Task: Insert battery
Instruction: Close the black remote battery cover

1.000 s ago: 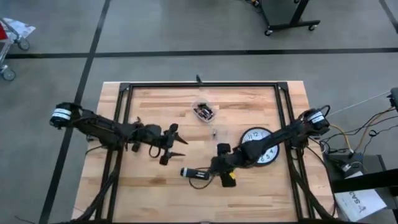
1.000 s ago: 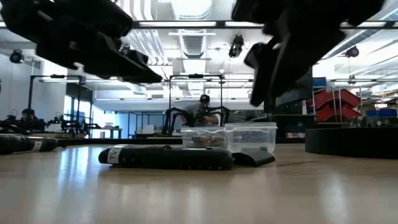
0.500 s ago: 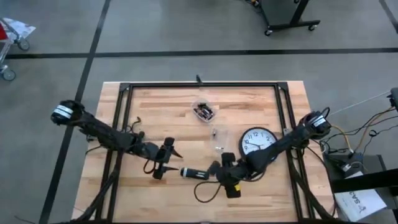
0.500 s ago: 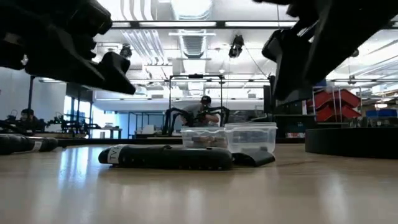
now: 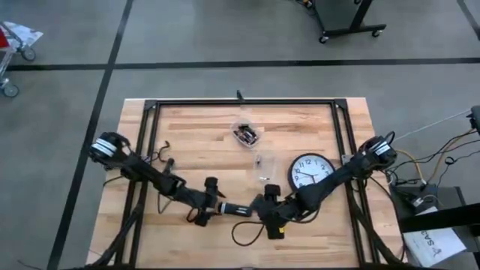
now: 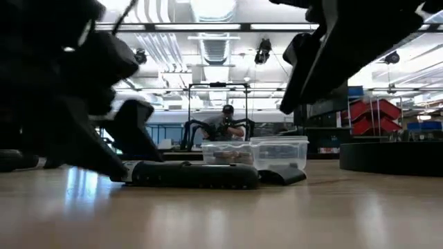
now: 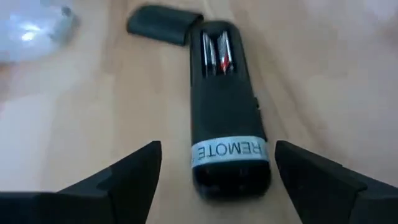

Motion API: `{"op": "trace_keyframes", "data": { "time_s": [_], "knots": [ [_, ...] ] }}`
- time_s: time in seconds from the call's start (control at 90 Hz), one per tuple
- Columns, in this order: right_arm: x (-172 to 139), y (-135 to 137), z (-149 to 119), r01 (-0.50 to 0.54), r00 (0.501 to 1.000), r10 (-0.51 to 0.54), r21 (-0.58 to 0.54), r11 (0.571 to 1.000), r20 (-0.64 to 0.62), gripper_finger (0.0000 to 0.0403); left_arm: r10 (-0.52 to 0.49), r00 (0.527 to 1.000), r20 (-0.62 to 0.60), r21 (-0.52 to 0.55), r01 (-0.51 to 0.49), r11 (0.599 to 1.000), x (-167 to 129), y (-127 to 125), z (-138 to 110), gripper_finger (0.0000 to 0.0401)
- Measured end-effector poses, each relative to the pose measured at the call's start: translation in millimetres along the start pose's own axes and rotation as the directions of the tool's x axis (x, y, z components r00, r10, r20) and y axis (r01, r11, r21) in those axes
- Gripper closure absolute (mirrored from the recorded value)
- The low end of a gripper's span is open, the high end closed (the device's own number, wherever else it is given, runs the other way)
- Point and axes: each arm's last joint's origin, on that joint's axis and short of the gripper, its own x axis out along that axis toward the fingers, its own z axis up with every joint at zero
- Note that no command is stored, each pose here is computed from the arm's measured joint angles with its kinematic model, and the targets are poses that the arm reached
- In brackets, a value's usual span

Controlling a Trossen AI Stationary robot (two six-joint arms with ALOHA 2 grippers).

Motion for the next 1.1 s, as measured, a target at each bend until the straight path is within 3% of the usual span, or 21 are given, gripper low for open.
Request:
{"op": "trace_keyframes", "data": {
  "time_s": [0.244, 0.322, 0.467, 0.711, 0.989, 1.1],
  "knots": [
    [-1, 1, 3, -0.008, 1.0, 0.008, 0.011, 1.0, 0.026, 0.0151, 0.016, 1.0, -0.012, -0.097, -0.017, 0.995, 16, -3, -8, 0.0131],
    [-1, 1, 4, -0.009, 1.0, 0.009, 0.02, 1.0, 0.029, 0.0158, 0.013, 1.0, -0.014, -0.12, -0.015, 0.993, 16, -3, -11, 0.0162],
    [0, -8, 12, -0.001, 0.999, -0.005, 0.139, 0.99, 0.04, 0.0175, 0.017, 1.0, -0.027, -0.15, -0.02, 0.988, 15, -2, -15, 0.0244],
    [4, -26, 15, 0.034, 0.999, -0.034, -0.037, 0.999, 0.007, 0.0205, 0.035, 0.999, -0.024, -0.171, -0.039, 0.985, 0, 10, -19, 0.0244],
    [12, -63, 25, -0.024, 1.0, 0.022, -0.142, 0.99, -0.021, 0.0214, 0.159, 0.98, -0.119, -0.19, -0.18, 0.965, -42, 41, -34, 0.0244],
    [14, -78, 31, -0.002, 1.0, 0.004, -0.176, 0.984, 0.007, 0.0207, 0.196, 0.97, -0.141, -0.205, -0.222, 0.953, -56, 52, -38, 0.0244]
  ]
}}
